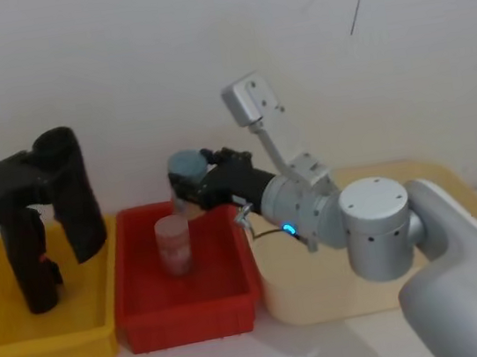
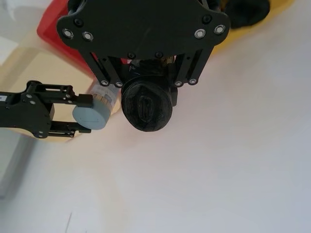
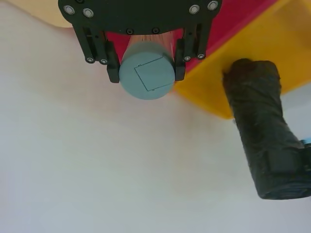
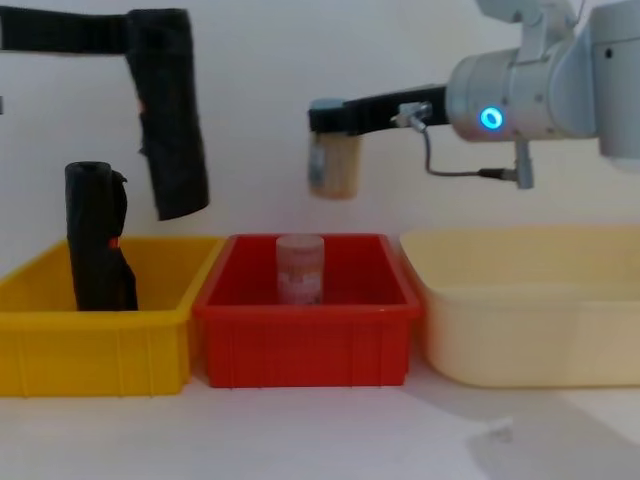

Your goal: Pick up the garbage bag with the one hand and transfer it to the other hand.

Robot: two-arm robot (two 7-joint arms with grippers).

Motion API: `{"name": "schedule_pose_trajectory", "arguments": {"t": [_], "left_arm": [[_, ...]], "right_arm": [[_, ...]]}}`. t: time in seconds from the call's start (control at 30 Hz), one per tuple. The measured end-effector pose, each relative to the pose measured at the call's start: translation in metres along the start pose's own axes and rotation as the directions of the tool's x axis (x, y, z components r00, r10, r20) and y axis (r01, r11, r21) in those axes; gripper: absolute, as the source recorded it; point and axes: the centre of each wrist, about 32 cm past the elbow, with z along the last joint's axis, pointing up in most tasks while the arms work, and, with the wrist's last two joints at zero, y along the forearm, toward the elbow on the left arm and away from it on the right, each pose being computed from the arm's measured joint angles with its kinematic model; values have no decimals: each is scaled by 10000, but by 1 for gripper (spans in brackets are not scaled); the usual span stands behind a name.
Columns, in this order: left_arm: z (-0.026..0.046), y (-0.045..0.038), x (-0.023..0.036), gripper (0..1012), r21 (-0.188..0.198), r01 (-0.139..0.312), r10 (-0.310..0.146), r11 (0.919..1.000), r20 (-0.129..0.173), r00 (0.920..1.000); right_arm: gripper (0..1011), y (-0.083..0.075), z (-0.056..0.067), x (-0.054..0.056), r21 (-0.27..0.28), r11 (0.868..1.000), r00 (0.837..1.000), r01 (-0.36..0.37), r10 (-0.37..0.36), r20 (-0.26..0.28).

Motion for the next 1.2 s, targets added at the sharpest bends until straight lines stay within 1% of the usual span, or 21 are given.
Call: {"name": "schedule_pose_trajectory", "arguments": {"t": [0.07, 0.1, 0.17, 0.2, 0.27, 0.3, 0.37, 0.47, 0.53, 0.57, 0.6, 0.63, 0.67, 0.7, 0.77, 0.8, 0.83, 0.9, 0.93, 1.0, 1.2], "left_arm": [[29, -53, 15, 377, -84, 133, -132, 9999, 53, 9999], [16, -125, 28, 377, -93, 294, -294, 9995, 26, 9996], [37, -204, 38, 377, -202, 499, -498, 9985, 51, 9987], [18, -277, 56, 377, -198, 656, -656, 9977, 9, 9978], [11, -365, 73, 377, -238, 853, -853, 9961, -18, 9964], [5, -447, 83, 377, -279, 1039, -1041, 9942, -46, 9946], [-2, -533, 95, 377, -340, 1251, -1254, 9916, -71, 9921], [-30, -775, 119, 376, -428, 1736, -1745, 9839, -197, 9845], [-16, -882, 120, 377, -542, 1983, -1995, 9787, -195, 9797], [-46, -914, 132, 377, -508, 2046, -2060, 9775, -243, 9782], [-58, -1026, 137, 377, -519, 2239, -2257, 9732, -313, 9737], [-60, -1072, 136, 376, -572, 2382, -2402, 9695, -297, 9703], [-68, -1118, 138, 376, -550, 2431, -2452, 9685, -351, 9688], [-71, -1165, 141, 377, -598, 2560, -2583, 9648, -338, 9655], [-88, -1357, 138, 377, -659, 2963, -2993, 9528, -405, 9533], [-88, -1357, 138, 377, -659, 2963, -2993, 9528, -405, 9533], [-95, -1445, 126, 377, -650, 3138, -3169, 9473, -458, 9473], [-95, -1541, 112, 376, -675, 3370, -3404, 9391, -472, 9391], [-93, -1566, 106, 376, -675, 3426, -3460, 9371, -474, 9370], [-88, -1633, 88, 377, -674, 3618, -3651, 9298, -458, 9298], [-75, -1722, 58, 376, -654, 3890, -3919, 9189, -408, 9191]], "right_arm": [[663, -25, 19, 47, 38, 9996, 9995, 290, -290, 89], [663, -36, 24, 69, 48, 9992, 9991, 397, -397, 121], [663, -55, 31, 103, 55, 9982, 9981, 592, -593, 182], [663, -77, 35, 142, 58, 9966, 9963, 824, -825, 246], [663, -96, 37, 175, 54, 9948, 9943, 1019, -1020, 300], [663, -114, 36, 207, 45, 9925, 9919, 1219, -1219, 365], [663, -139, 35, 248, 37, 9893, 9885, 1457, -1457, 415], [663, -198, 11, 338, -32, 9800, 9788, 1988, -1984, 517], [663, -228, -3, 380, -64, 9747, 9733, 2236, -2229, 544], [663, -241, -11, 397, -82, 9717, 9704, 2359, -2351, 561], [663, -255, -18, 414, -102, 9692, 9678, 2460, -2450, 575], [663, -289, -37, 459, -146, 9628, 9614, 2698, -2685, 597], [663, -289, -37, 459, -146, 9628, 9614, 2698, -2685, 597], [663, -322, -56, 498, -187, 9559, 9546, 2931, -2915, 608], [663, -374, -83, 554, -238, 9456, 9445, 3245, -3226, 614], [663, -392, -92, 572, -252, 9420, 9410, 3347, -3328, 609], [663, -441, -114, 620, -288, 9328, 9322, 3593, -3572, 586], [663, -515, -140, 678, -314, 9204, 9201, 3898, -3879, 542], [663, -515, -140, 678, -314, 9204, 9201, 3898, -3879, 542], [663, -607, -167, 735, -347, 9059, 9060, 4222, -4204, 490], [663, -727, -207, 794, -485, 8914, 8926, 4505, -4489, 416]]}}
